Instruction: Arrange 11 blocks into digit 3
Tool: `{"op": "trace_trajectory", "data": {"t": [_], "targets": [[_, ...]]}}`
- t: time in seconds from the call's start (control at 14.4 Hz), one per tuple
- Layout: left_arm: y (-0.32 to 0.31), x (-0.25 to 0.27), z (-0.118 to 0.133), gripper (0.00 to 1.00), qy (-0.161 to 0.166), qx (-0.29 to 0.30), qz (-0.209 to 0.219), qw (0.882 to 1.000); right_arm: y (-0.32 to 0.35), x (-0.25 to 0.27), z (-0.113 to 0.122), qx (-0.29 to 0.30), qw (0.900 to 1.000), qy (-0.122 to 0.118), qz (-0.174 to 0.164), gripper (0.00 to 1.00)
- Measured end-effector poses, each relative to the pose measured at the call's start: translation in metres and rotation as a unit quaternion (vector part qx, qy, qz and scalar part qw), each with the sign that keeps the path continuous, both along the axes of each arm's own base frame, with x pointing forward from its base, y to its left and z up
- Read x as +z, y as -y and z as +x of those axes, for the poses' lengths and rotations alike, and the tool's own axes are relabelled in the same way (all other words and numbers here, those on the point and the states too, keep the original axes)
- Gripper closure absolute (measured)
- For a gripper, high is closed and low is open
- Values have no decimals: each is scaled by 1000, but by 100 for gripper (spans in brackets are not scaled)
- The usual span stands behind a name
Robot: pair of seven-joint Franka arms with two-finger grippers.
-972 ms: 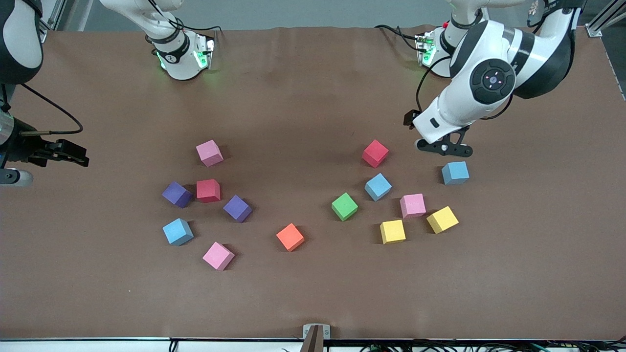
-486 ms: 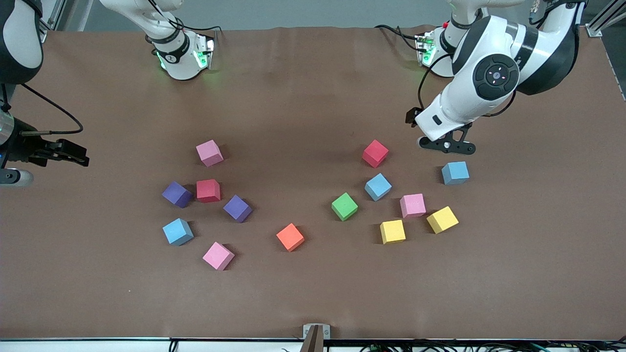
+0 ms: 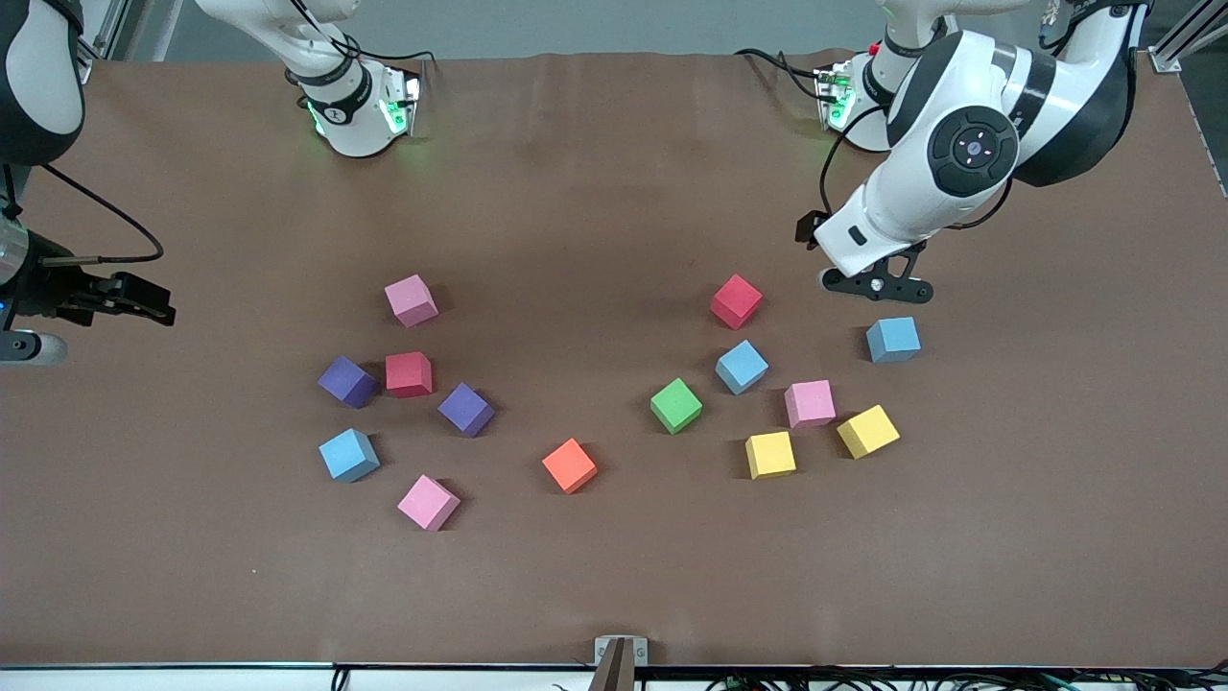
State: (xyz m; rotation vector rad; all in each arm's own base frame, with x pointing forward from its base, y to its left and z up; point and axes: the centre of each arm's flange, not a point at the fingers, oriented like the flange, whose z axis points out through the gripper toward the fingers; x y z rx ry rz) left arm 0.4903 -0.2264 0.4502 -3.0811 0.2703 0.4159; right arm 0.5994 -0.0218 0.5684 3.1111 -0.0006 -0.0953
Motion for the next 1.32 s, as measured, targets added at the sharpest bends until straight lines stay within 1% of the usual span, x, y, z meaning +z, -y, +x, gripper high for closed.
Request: {"op": "trace_trajectory", "data": {"t": [0.97,1.32], "targets": [[0,2,1,0,2,0,-1,1000,0,-1,-1,0,1000,-3,0,0],[0,2,1,0,2,0,-1,1000,0,-5,-2,0,1000,-11,0,0]]}}
